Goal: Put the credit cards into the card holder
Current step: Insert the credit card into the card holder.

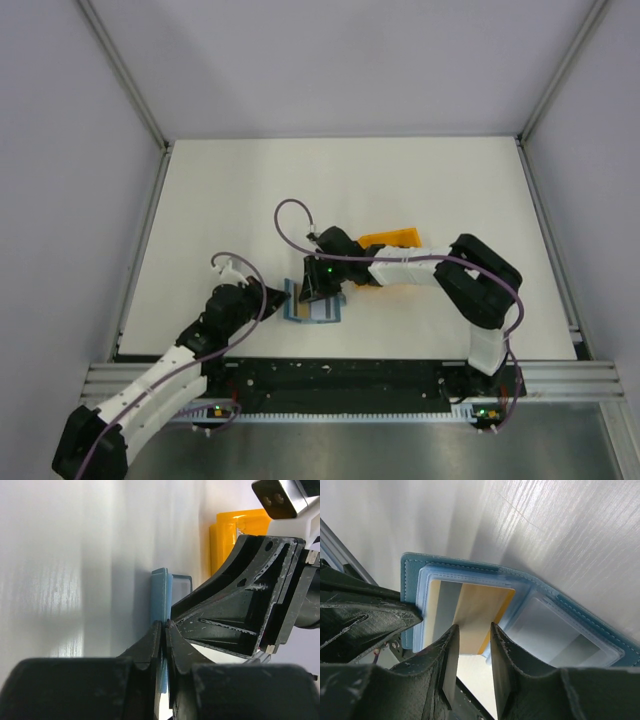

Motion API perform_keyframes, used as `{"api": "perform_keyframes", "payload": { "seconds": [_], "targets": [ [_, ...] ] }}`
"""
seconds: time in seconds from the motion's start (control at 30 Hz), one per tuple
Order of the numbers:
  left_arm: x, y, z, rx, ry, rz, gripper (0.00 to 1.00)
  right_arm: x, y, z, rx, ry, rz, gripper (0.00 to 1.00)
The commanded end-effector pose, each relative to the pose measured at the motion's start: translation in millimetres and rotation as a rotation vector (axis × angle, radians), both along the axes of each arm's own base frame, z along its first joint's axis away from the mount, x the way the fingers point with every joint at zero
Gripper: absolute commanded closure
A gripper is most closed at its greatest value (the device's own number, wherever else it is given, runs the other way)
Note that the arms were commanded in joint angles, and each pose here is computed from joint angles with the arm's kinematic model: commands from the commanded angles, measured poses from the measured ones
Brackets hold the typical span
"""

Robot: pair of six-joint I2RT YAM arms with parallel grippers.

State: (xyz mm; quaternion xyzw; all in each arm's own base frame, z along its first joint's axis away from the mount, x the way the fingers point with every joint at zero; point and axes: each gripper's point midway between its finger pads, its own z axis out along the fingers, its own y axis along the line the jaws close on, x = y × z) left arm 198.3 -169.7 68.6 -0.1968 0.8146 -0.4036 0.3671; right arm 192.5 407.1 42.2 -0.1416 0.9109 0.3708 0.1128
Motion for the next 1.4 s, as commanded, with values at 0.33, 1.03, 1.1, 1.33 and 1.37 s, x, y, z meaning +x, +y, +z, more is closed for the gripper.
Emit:
{"api": "perform_keyframes", "payload": {
  "seconds": [0.33, 1.03, 1.1, 1.33, 1.37],
  "targets": [
    [-16, -13, -13, 0.005, -0.057, -0.148, 0.71, 16, -9, 7, -0.054, -0.067, -0.064, 0.66],
    [-15, -26, -17, 0.043, -0.021, -0.240, 0.99, 23, -21, 4, -0.111, -0.087, -0.121, 0.65],
    [-15, -25, -16, 0.044, -0.026, -0.235, 1.00, 24, -23, 2, -0.122, -0.094, -0.130, 0.65],
    [-13, -25, -1, 0.025, -0.085, -0.227, 1.00, 25, -21, 5, -0.115, -0.101, -0.121, 0.66],
    [-12, -24, 1, 0.029, -0.093, -0.223, 1.00, 25, -20, 6, -0.111, -0.106, -0.116, 0.66]
  ]
}}
